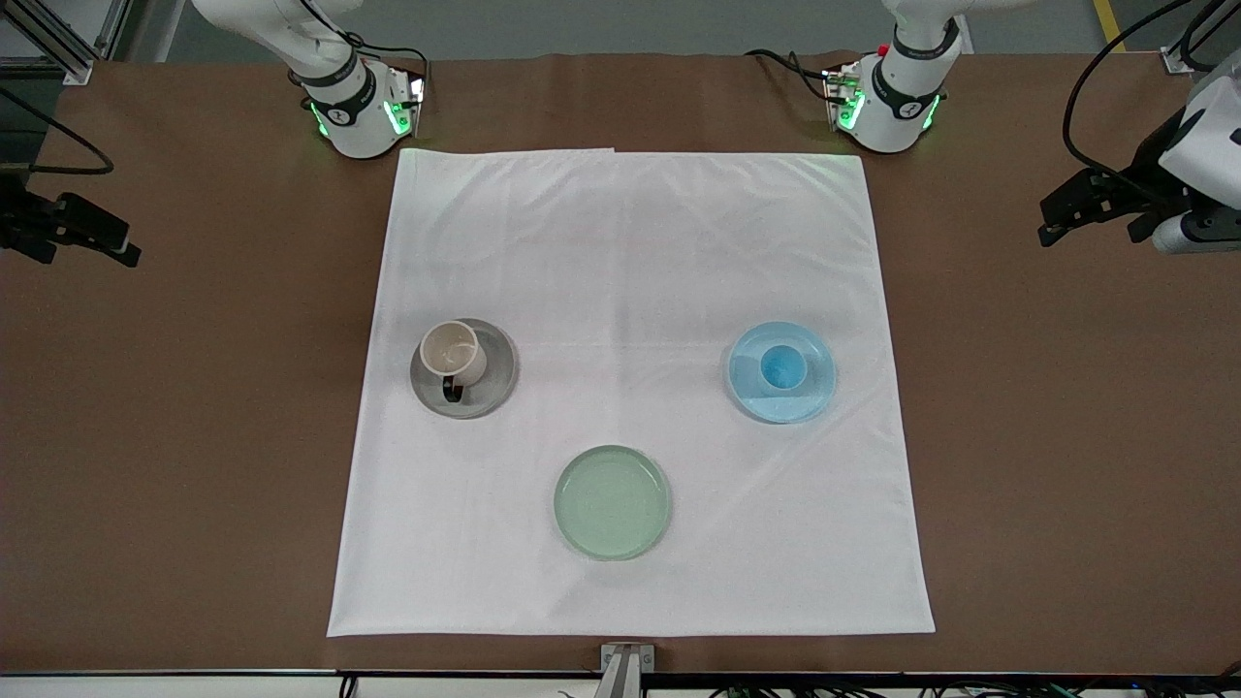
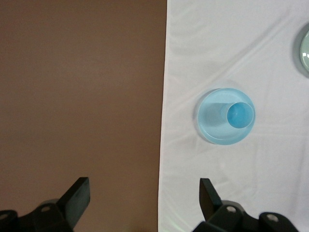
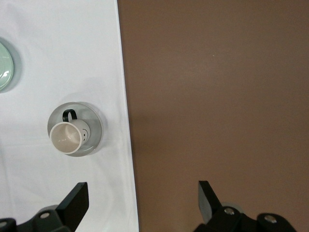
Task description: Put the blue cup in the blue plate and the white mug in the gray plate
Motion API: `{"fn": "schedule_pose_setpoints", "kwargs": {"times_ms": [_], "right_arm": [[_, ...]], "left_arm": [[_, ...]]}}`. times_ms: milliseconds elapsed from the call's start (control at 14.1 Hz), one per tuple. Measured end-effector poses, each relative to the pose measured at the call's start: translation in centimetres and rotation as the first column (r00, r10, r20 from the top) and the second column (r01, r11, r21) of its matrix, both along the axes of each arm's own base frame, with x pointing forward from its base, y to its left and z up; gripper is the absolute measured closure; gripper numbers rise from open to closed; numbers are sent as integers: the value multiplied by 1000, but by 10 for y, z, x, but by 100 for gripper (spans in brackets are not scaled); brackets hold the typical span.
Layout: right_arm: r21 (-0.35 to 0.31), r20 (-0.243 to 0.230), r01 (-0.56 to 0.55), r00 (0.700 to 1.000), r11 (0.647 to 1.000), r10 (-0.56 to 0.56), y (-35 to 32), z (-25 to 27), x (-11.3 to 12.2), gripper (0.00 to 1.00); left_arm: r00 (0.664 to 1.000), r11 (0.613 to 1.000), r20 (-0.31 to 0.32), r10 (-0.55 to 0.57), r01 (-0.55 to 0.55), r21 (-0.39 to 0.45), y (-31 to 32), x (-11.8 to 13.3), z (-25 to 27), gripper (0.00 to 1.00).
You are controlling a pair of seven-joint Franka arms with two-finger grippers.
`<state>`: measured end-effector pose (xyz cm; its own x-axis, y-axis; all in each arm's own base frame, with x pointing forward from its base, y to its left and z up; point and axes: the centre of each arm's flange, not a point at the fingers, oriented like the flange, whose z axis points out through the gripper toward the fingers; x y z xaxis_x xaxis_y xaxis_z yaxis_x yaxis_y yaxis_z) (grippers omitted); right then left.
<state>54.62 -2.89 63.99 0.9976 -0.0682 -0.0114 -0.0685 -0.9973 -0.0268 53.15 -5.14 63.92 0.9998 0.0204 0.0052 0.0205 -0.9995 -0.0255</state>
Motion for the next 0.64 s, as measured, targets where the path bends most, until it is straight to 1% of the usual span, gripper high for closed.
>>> {"fn": "schedule_pose_setpoints", "kwargs": {"times_ms": [639], "right_arm": [[0,7,0,1000,1000,0,0,3,0,0]], "left_arm": [[1000,1000,11,1,-1,10,2,0,5,0]]}}
